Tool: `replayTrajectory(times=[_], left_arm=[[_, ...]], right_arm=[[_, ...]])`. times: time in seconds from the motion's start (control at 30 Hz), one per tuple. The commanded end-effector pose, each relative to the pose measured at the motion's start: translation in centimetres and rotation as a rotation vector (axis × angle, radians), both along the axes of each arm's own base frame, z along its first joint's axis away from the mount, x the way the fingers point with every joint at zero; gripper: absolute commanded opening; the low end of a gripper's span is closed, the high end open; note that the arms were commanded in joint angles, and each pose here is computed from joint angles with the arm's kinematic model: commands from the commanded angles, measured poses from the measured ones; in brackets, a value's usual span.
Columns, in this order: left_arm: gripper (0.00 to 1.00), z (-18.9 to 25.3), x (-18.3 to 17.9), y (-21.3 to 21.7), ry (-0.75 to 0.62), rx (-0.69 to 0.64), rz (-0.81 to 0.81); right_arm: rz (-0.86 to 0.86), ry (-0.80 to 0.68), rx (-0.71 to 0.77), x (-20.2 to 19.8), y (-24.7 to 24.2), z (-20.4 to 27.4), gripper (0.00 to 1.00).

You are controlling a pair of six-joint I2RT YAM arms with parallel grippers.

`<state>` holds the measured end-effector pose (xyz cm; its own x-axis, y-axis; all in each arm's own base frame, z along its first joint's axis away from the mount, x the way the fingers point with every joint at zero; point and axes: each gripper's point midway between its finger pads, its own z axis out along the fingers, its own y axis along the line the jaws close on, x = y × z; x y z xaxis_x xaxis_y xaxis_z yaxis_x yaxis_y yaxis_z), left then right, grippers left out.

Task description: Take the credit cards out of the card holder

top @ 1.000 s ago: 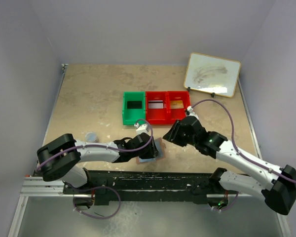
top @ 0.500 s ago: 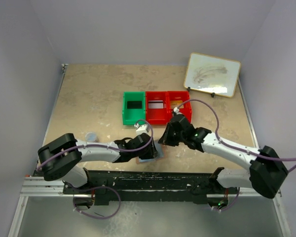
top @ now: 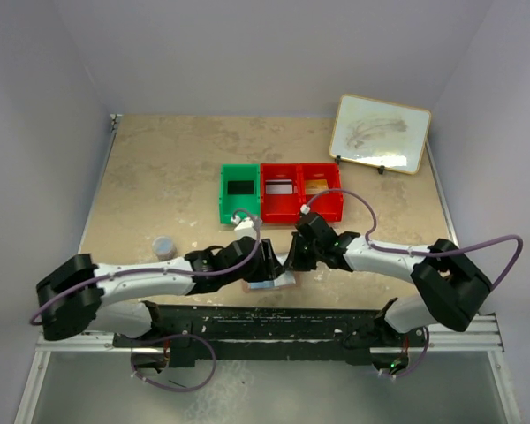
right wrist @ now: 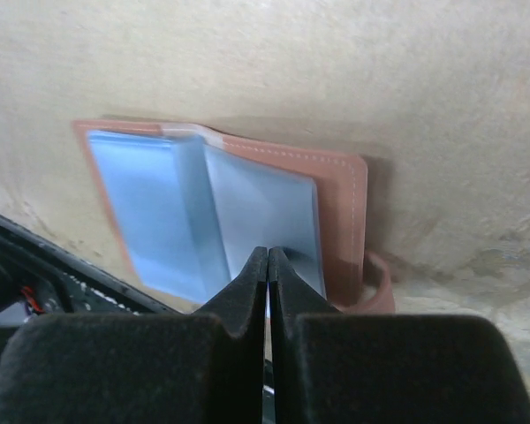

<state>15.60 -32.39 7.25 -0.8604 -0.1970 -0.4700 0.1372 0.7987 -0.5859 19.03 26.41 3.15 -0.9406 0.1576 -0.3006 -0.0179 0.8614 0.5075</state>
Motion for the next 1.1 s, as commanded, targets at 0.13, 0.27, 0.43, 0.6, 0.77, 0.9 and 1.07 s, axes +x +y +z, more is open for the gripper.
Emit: replayTrajectory(times=[0.13,0.27,0.43,0.6,0.77,0.9,1.07], left_arm=[[0.52,2.7,2.1,3.8,-0.116,0.071,0.136],[0.52,1.3,1.8,3.6,-0.076,0.077,0.145],[0.52,0.8,1.8,3.5,-0.062,0.079,0.156],[0.52,-0.7,1.8,5.1,-0.056,0.146,0.195],[0.55,-1.4,1.6,4.8,-0.042,0.149,0.180],[0.55,-1.7,1.4,4.2,-0.031,0.129,0.171],[0.55,-1.2,1.6,3.7,-0.035,0.105,0.169]], right_arm=[[0.042,-0.045,0.062,-0.1,0.9,0.2,0.05],[0.038,-0.048,0.066,-0.1,1.3,0.4,0.07],[0.044,-0.046,0.074,-0.2,1.8,0.6,0.07],[0.042,-0.022,0.049,-0.3,1.7,-0.3,0.07],[0.025,0.001,0.030,-0.5,1.8,-1.0,0.06],[0.017,-0.004,0.036,-0.4,1.8,-0.8,0.07],[0.014,-0.001,0.027,-0.5,1.6,-1.0,0.07]])
